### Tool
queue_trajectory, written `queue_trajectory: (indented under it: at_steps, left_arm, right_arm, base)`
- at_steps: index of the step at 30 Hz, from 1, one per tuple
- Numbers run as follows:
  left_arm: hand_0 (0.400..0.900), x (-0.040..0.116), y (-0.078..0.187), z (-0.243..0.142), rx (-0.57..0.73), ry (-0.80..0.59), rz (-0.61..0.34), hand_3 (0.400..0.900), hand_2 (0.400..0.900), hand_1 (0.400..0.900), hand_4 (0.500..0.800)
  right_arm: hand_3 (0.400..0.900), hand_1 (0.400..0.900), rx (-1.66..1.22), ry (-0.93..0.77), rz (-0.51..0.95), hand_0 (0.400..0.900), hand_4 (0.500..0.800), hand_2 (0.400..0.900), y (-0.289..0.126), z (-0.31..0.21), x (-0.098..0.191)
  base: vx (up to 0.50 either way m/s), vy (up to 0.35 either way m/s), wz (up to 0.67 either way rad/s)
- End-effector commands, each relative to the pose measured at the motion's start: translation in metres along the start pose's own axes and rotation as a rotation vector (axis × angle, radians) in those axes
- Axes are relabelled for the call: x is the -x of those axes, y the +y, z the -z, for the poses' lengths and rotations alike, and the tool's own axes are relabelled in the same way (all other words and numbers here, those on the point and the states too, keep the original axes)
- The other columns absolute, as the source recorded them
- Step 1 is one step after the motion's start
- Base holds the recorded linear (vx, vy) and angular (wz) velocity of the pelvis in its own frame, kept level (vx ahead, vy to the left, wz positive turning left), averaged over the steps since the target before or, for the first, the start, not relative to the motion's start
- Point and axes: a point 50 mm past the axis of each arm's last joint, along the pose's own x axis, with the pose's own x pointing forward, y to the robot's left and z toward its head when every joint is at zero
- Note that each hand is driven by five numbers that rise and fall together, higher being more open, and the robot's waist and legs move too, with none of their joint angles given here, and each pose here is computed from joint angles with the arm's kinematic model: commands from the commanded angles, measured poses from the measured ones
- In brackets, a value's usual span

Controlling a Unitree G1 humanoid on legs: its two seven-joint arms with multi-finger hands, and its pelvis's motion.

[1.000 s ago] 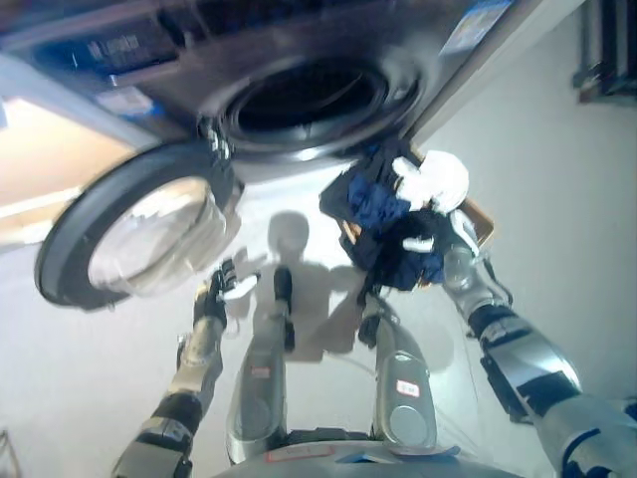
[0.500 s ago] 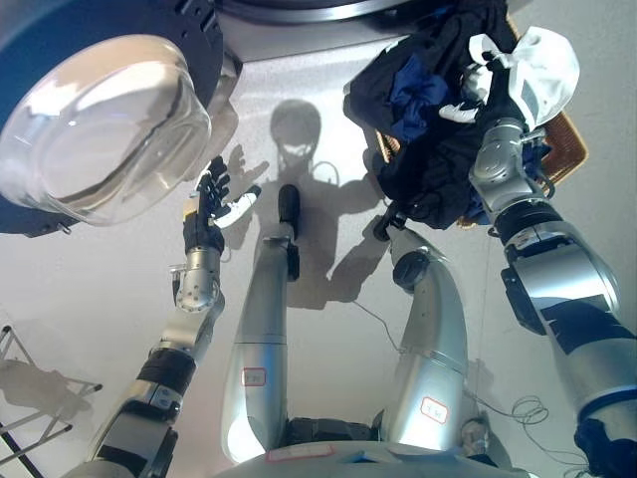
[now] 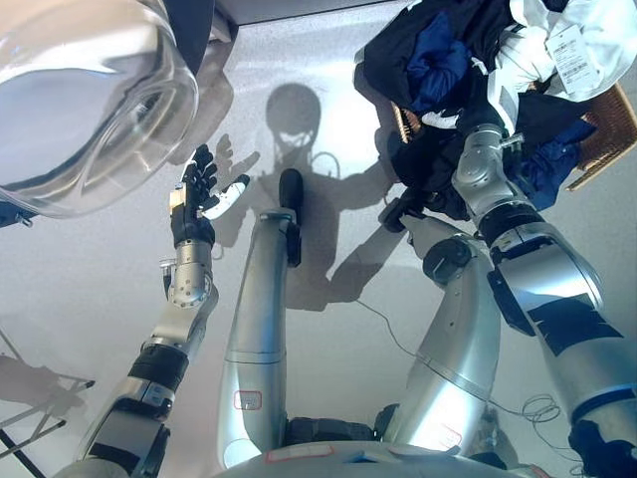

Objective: Put the clothes in the basket into the washing machine.

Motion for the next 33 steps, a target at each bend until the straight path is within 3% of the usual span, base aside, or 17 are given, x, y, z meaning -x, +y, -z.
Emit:
queue_trajectory:
  at_steps: [1, 7, 13, 17, 19, 22, 28, 33]
  left_arm:
    - [0.9, 0.019, 0.007, -0.001, 0.06, -0.05, -0.037, 0.9, 0.9, 0.9, 0.8]
    - [0.9, 0.021, 0.002, 0.002, 0.055, -0.038, -0.005, 0.9, 0.9, 0.9, 0.8]
    - [0.9, 0.023, 0.012, 0.004, 0.041, -0.031, -0.04, 0.9, 0.9, 0.9, 0.8]
    - [0.9, 0.026, 0.022, 0.005, 0.031, -0.026, -0.086, 0.9, 0.9, 0.9, 0.8]
    - [0.9, 0.032, 0.038, 0.006, 0.027, -0.018, -0.154, 0.9, 0.9, 0.9, 0.8]
    - [0.9, 0.037, 0.047, 0.012, 0.017, 0.01, -0.203, 0.9, 0.9, 0.9, 0.8]
    - [0.9, 0.044, 0.053, 0.021, 0.027, 0.06, -0.249, 0.9, 0.9, 0.9, 0.8]
    - [0.9, 0.05, 0.054, 0.029, 0.045, 0.111, -0.26, 0.9, 0.9, 0.9, 0.8]
  right_arm:
    - [0.4, 0.4, 0.078, 0.001, -0.036, 0.4, 0.5, 0.4, 0.008, 0.018, 0.008]
    - [0.4, 0.4, 0.206, 0.042, -0.037, 0.4, 0.5, 0.4, 0.002, 0.037, 0.009]
    - [0.4, 0.4, 0.213, 0.058, 0.009, 0.4, 0.5, 0.4, -0.009, 0.054, 0.013]
    - [0.4, 0.4, 0.123, -0.022, 0.077, 0.4, 0.5, 0.4, -0.02, 0.044, 0.01]
    - [0.4, 0.4, -0.026, -0.203, 0.145, 0.4, 0.5, 0.4, -0.038, 0.017, 0.015]
    - [0.4, 0.4, -0.222, -0.34, 0.208, 0.4, 0.5, 0.4, -0.054, 0.002, 0.034]
    - [0.4, 0.4, -0.64, -0.421, 0.277, 0.4, 0.5, 0.4, -0.068, 0.001, 0.073]
    - [0.4, 0.4, -1.064, -0.486, 0.185, 0.4, 0.5, 0.4, -0.058, -0.021, 0.093]
  base:
    - [-0.007, 0.001, 0.08]
    - [-0.007, -0.008, 0.07]
    - [-0.001, -0.002, 0.02]
    - [0.003, 0.024, -0.12]
    - [0.001, 0.036, -0.25]
    - [0.004, 0.031, -0.2]
    - [0.019, 0.014, -0.08]
    - [0.025, 0.005, -0.02]
